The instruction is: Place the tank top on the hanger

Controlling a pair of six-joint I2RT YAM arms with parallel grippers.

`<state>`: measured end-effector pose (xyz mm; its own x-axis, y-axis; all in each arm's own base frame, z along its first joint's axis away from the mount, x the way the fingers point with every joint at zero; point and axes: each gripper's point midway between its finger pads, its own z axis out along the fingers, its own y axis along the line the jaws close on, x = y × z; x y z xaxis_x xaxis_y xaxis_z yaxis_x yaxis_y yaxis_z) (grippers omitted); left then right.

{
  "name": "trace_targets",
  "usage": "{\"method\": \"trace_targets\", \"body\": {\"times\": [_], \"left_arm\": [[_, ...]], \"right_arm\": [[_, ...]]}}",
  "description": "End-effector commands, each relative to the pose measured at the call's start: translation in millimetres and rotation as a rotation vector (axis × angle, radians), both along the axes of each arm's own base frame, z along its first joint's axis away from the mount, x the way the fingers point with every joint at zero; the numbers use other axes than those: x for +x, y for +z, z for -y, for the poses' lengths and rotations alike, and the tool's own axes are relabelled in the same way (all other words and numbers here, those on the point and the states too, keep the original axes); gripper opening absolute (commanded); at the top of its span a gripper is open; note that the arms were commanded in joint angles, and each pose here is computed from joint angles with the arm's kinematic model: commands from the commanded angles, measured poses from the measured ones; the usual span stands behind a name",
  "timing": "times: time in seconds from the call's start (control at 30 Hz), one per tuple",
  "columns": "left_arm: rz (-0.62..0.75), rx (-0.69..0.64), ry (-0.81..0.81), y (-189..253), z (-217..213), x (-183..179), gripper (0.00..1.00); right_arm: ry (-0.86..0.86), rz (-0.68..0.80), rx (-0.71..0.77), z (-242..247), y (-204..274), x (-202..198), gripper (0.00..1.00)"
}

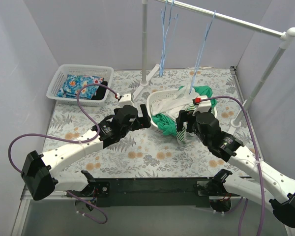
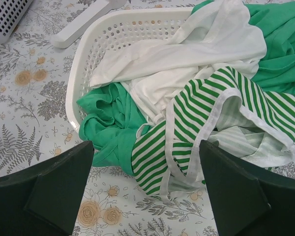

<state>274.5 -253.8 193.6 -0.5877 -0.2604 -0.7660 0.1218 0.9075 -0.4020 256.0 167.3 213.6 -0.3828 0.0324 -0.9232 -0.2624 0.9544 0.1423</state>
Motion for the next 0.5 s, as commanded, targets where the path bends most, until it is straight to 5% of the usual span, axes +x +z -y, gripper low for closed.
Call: {"method": "trace_targets", "body": {"times": [0.0, 0.47], "left_arm": [[0.04, -0.007, 0.027, 23, -4, 5, 0.98], [0.039, -0.002, 0.084, 23, -14, 6, 0.98]], "right_arm": [[0.009, 0.058, 0.036, -2, 17, 3, 0.96], [-0.008, 0.055, 0.025, -7, 19, 12, 0.95]]}}
